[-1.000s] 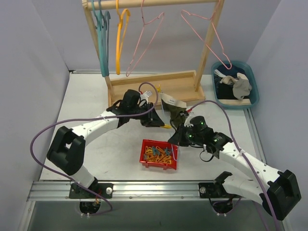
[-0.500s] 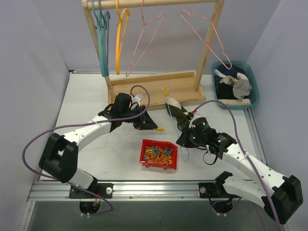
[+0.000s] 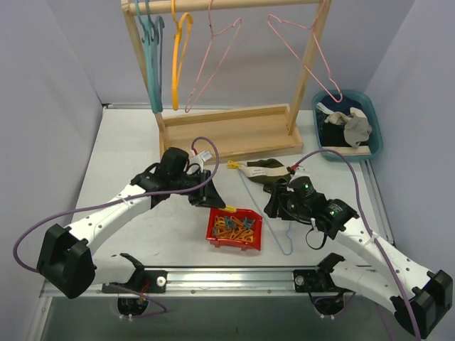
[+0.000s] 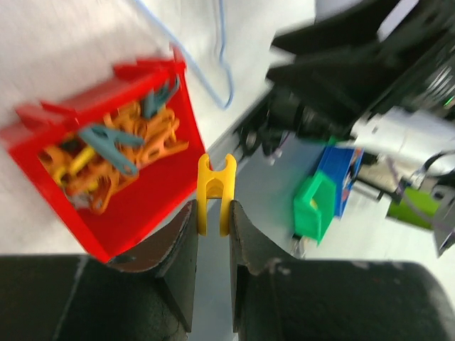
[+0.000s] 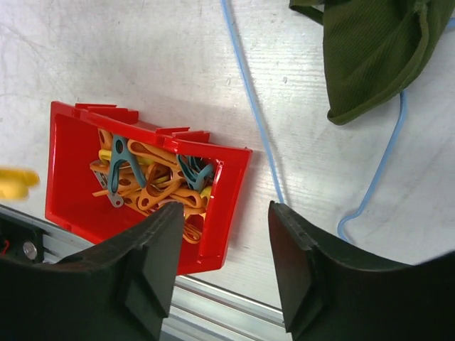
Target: Remove the underwear clipped to the hanger
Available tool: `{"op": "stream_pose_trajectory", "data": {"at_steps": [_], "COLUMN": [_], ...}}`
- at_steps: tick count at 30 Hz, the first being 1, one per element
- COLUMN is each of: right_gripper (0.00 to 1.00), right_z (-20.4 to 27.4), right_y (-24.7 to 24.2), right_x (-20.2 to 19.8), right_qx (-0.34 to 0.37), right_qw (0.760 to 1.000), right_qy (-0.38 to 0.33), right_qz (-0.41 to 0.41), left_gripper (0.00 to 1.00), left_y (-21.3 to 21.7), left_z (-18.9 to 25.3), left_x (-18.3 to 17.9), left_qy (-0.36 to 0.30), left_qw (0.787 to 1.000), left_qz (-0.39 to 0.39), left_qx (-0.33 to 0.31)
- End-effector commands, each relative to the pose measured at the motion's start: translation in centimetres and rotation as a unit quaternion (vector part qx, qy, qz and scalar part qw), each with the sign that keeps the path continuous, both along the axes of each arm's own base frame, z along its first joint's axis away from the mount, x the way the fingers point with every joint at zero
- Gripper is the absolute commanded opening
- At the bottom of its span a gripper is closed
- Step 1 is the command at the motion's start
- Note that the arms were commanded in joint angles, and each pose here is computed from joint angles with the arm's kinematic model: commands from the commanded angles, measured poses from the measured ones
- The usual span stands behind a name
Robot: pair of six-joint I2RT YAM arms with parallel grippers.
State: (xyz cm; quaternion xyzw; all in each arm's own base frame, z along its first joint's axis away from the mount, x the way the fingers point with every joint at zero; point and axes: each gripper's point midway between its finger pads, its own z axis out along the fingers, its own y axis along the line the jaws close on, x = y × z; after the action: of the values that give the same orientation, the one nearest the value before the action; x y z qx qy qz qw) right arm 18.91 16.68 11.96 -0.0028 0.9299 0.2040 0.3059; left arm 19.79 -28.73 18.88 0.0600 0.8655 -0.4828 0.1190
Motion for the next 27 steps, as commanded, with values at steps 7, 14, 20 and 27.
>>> {"op": "stream_pose_trajectory", "data": {"at_steps": [7,14,20,27], "right_gripper": [0.61,0.69,0.70,0.70], "right_z": [3.2,4.9,3.2,0.9], "right_y": [-1.0,1.7,2.3,3.9], "right_x": [2.7,7.6,13.2,19.1], "right_qx": [-0.018,0.006,-0.002,0.049], "right_qw": [0.997,0.993,0.992,0.992], "right_qy": [-0.059,-0.106,-0.108,-0.081], "right_qz": [-0.052,-0.051,-0.060,-0.078], "left_gripper": [0.03,0.84,0.94,0.94], "left_y": [1.9,2.4,2.3,3.8], "left_z": [-4.9,-6.9,-4.1,0.4], "left_x": [-6.7,-4.5,-2.4,0.0], "left_qy": [0.016,-0.009,-0.066,-0.126], "left_qw": [0.990,0.980,0.979,0.972], "left_qz": [-0.072,-0.037,0.005,0.089], "left_qx": [0.124,0.194,0.191,0.175]}}
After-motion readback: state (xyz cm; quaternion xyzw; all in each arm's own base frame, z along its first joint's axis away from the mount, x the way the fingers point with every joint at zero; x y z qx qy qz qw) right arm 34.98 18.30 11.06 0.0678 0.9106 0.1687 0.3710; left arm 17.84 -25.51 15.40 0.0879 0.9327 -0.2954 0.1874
